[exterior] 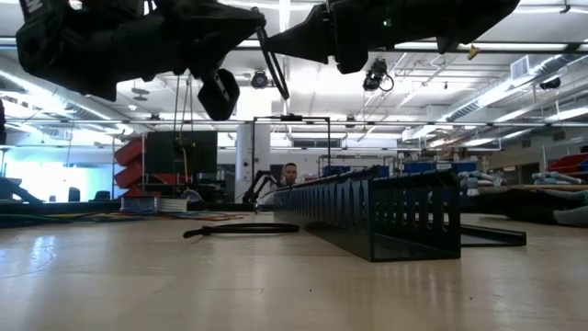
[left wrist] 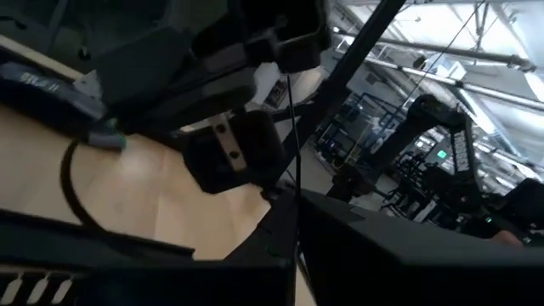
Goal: Ziptie cables
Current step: Wrap the black zip tie on the cable
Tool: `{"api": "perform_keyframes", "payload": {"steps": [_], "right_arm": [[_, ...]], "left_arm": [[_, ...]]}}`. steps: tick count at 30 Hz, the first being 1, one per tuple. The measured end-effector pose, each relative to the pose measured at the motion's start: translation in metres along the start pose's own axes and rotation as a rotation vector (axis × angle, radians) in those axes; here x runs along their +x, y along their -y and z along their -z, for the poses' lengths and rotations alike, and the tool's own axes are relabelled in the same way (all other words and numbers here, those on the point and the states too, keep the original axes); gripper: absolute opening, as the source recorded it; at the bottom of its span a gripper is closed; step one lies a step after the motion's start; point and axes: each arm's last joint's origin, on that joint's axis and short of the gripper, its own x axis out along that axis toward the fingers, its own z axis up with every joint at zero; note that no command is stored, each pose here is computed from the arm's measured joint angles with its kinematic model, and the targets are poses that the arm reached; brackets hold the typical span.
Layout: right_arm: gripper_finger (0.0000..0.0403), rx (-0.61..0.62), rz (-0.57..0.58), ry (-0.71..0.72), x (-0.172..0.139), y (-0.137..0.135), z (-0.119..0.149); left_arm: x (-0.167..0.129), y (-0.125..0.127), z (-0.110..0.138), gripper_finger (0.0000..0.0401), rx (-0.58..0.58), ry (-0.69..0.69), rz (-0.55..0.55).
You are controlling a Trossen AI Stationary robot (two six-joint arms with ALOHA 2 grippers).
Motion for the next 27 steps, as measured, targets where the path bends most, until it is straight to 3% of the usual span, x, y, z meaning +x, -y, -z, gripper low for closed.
{"api": "perform_keyframes", "payload": {"steps": [27], "right_arm": [[0.0000,-0.002,-0.005,-0.006,0.0000,-0.0005,0.0007]], "left_arm": [[-0.0003,-0.0024,-0.0006,0.0000,-0.003,-0.004,-0.011]]}}
